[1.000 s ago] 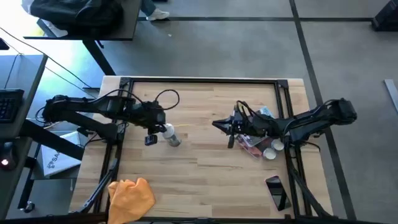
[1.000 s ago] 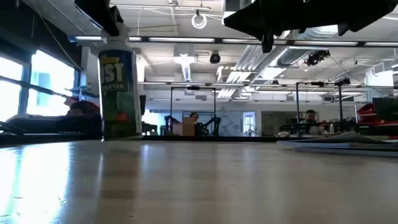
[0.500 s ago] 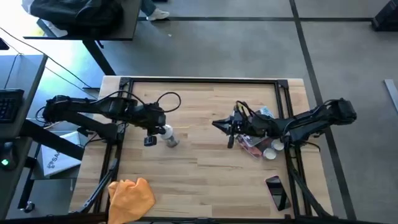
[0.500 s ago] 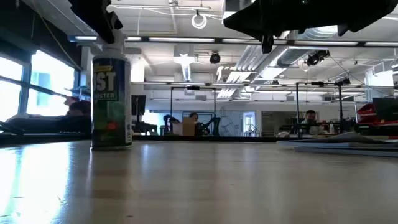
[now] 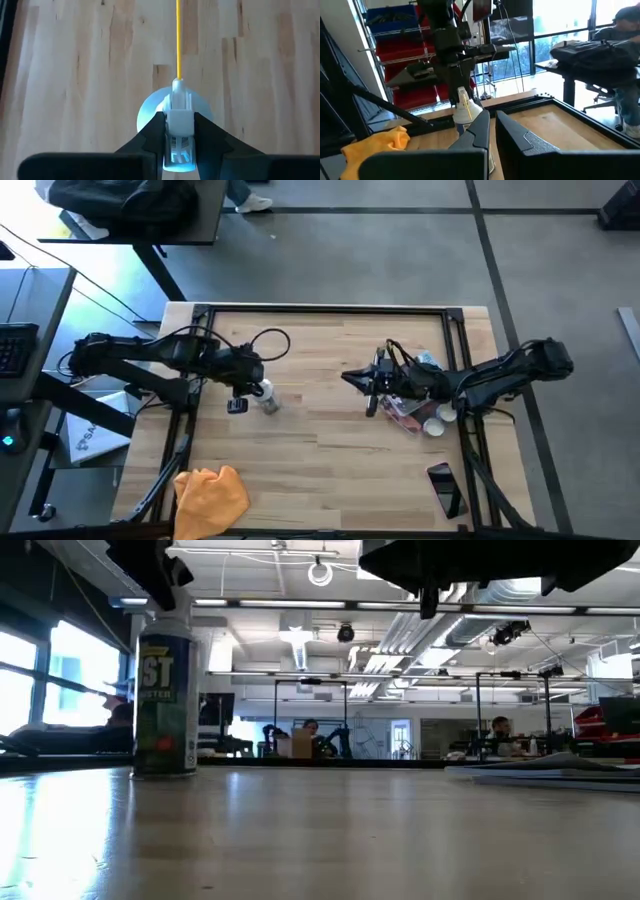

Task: Apply microfiber cloth
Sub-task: Move the spray bottle to the middle left of the table

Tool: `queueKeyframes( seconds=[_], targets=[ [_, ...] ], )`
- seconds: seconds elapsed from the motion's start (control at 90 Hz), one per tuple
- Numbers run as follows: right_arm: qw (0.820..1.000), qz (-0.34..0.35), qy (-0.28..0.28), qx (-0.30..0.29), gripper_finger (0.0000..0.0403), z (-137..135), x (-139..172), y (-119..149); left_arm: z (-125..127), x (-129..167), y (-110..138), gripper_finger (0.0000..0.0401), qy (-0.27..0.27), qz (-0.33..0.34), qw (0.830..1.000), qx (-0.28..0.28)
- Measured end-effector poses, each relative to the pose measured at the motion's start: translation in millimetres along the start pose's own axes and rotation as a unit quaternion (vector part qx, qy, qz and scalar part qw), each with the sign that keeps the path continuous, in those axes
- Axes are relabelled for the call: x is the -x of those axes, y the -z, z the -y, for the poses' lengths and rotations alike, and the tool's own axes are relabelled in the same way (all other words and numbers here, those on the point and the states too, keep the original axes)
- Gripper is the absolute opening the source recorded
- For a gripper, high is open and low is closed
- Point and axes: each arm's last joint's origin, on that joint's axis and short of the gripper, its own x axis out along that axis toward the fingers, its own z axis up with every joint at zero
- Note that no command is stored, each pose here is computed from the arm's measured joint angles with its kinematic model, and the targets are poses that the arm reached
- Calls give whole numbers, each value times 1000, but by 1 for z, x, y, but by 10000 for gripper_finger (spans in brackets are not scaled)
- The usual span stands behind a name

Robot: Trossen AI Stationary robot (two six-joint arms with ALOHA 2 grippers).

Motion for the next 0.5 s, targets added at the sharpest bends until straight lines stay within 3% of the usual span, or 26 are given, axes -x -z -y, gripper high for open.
queueKeyframes(
  seconds=[0.5],
  targets=[
    [1000, -2, -6, 0, 0, 0, 0, 0, 1, -15, -5, 57, -4, -31, 999, 7]
  ],
)
